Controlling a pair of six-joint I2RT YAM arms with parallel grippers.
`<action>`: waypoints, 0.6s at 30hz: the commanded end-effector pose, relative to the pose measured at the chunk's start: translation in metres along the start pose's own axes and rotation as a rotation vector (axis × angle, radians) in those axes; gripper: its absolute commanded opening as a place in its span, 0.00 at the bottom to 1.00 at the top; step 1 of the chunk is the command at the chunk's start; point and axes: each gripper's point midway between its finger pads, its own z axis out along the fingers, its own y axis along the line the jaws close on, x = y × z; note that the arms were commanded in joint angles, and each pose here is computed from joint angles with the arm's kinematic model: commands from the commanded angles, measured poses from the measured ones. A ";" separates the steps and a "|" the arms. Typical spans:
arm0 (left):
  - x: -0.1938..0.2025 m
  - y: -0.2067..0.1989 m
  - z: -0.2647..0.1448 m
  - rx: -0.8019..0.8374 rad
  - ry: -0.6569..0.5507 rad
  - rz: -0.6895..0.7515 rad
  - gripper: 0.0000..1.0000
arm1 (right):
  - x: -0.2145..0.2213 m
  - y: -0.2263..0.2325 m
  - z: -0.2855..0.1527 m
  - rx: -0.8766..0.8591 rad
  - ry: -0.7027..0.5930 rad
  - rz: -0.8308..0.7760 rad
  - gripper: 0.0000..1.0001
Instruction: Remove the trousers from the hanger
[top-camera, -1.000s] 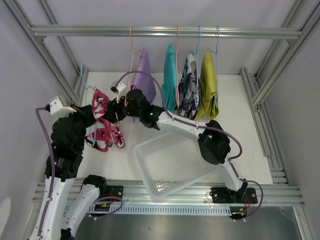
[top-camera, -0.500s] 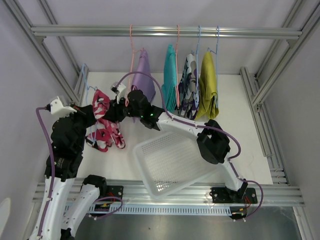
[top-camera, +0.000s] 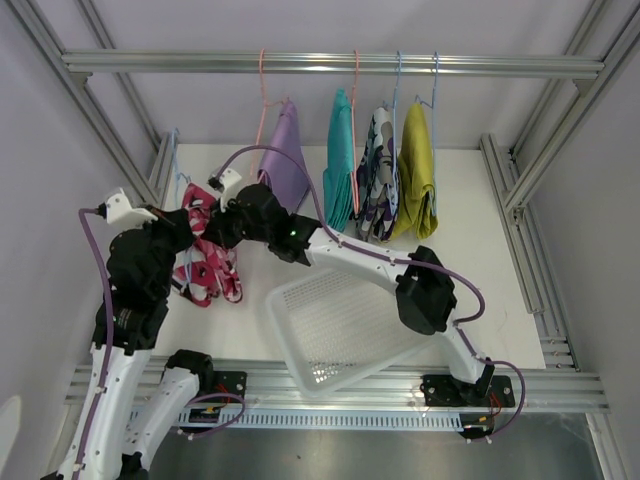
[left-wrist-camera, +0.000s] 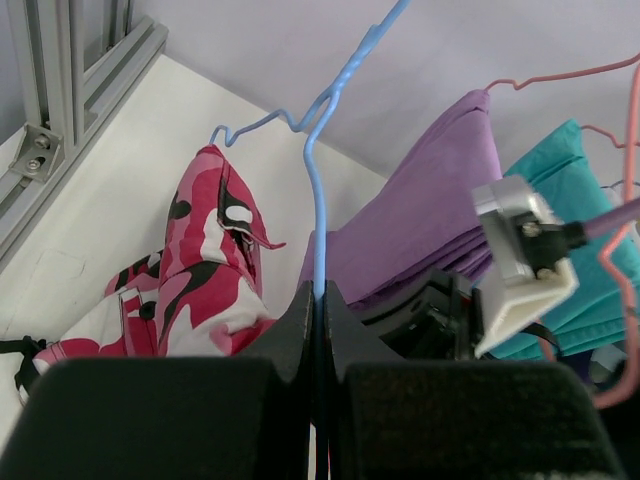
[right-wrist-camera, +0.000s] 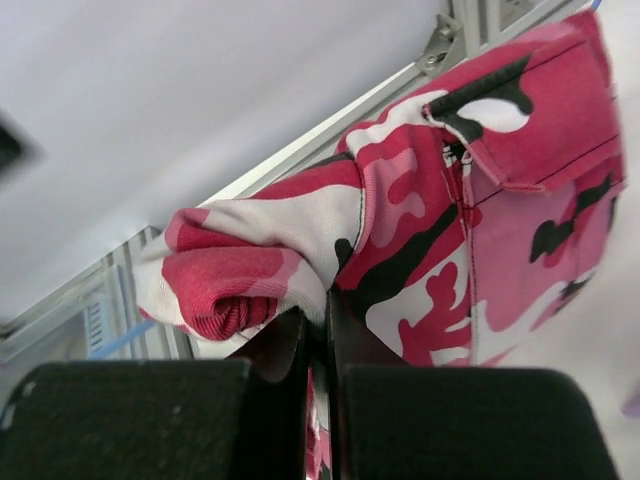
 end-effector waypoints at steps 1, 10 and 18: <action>-0.013 -0.011 0.005 0.017 -0.026 -0.017 0.00 | -0.108 0.053 -0.048 0.011 -0.194 -0.069 0.00; -0.009 -0.011 0.009 0.019 -0.017 -0.014 0.00 | -0.167 0.072 -0.097 0.132 -0.276 -0.112 0.00; -0.011 -0.008 0.009 0.004 -0.025 -0.007 0.00 | -0.194 0.076 -0.145 0.201 -0.320 -0.147 0.00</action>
